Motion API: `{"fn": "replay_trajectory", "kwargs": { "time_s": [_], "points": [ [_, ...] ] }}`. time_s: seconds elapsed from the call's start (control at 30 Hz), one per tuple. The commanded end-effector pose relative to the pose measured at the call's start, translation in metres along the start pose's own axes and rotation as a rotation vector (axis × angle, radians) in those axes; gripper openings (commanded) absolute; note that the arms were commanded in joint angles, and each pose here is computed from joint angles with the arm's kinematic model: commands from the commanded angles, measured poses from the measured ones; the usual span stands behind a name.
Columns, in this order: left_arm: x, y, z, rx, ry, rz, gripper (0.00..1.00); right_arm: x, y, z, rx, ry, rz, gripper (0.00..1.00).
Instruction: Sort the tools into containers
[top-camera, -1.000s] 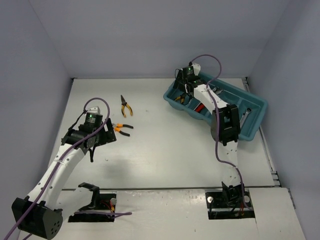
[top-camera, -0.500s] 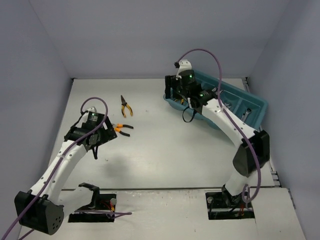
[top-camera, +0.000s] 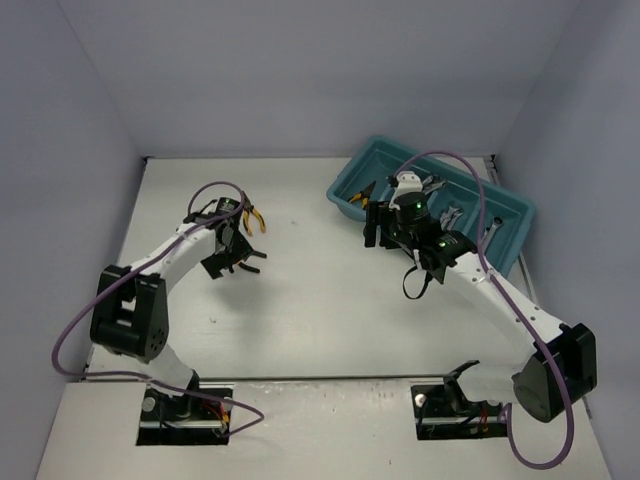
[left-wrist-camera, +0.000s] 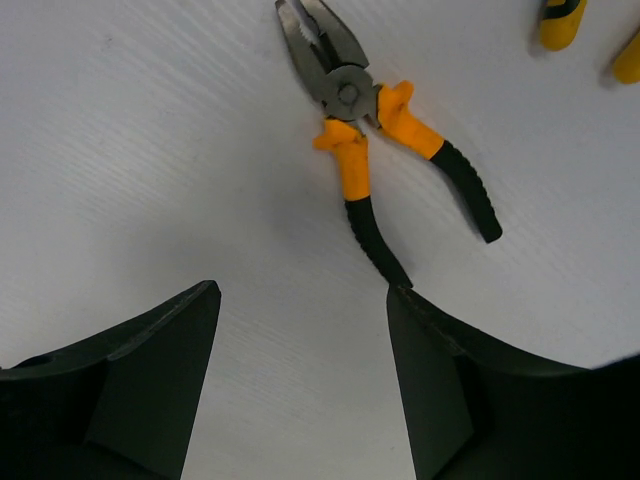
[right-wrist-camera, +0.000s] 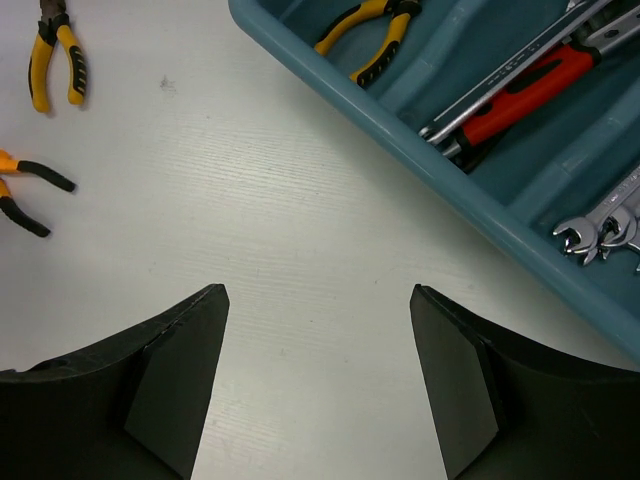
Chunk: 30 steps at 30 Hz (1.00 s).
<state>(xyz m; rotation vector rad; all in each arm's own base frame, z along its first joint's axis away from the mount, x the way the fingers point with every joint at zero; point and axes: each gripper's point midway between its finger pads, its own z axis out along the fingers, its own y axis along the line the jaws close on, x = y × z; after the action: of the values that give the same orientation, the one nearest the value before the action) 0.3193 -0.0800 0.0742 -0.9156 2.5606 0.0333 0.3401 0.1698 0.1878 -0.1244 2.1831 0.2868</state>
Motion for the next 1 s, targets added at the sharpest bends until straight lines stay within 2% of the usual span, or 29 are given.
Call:
{"fn": "replay_trajectory", "kwargs": {
  "time_s": [0.0, 0.13, 0.23, 0.47, 0.63, 0.8, 0.97],
  "points": [
    [-0.023, -0.031, 0.006, 0.028, -0.058, -0.077, 0.63, -0.021, 0.001, -0.020, -0.019, -0.111, 0.030, 0.71],
    [-0.017, -0.038, 0.026, -0.008, -0.022, -0.069, 0.59, -0.015, 0.000, -0.020, -0.025, -0.099, 0.021, 0.71],
    [-0.014, -0.038, 0.038, -0.038, -0.013, -0.073, 0.53, -0.014, 0.002, -0.018, -0.039, -0.091, 0.012, 0.71],
    [-0.008, -0.035, 0.052, -0.077, 0.000, -0.065, 0.22, -0.014, 0.005, -0.013, -0.049, -0.076, -0.006, 0.71],
    [-0.013, -0.034, 0.040, -0.068, -0.047, 0.014, 0.01, -0.017, 0.014, -0.011, -0.090, -0.068, -0.022, 0.71],
    [-0.025, -0.041, 0.006, -0.017, -0.163, 0.170, 0.00, -0.019, 0.042, -0.008, -0.234, -0.029, -0.046, 0.71],
    [-0.036, -0.059, -0.046, 0.142, -0.304, 0.308, 0.00, -0.033, 0.071, -0.013, -0.367, -0.023, -0.042, 0.71]
  ]
}}
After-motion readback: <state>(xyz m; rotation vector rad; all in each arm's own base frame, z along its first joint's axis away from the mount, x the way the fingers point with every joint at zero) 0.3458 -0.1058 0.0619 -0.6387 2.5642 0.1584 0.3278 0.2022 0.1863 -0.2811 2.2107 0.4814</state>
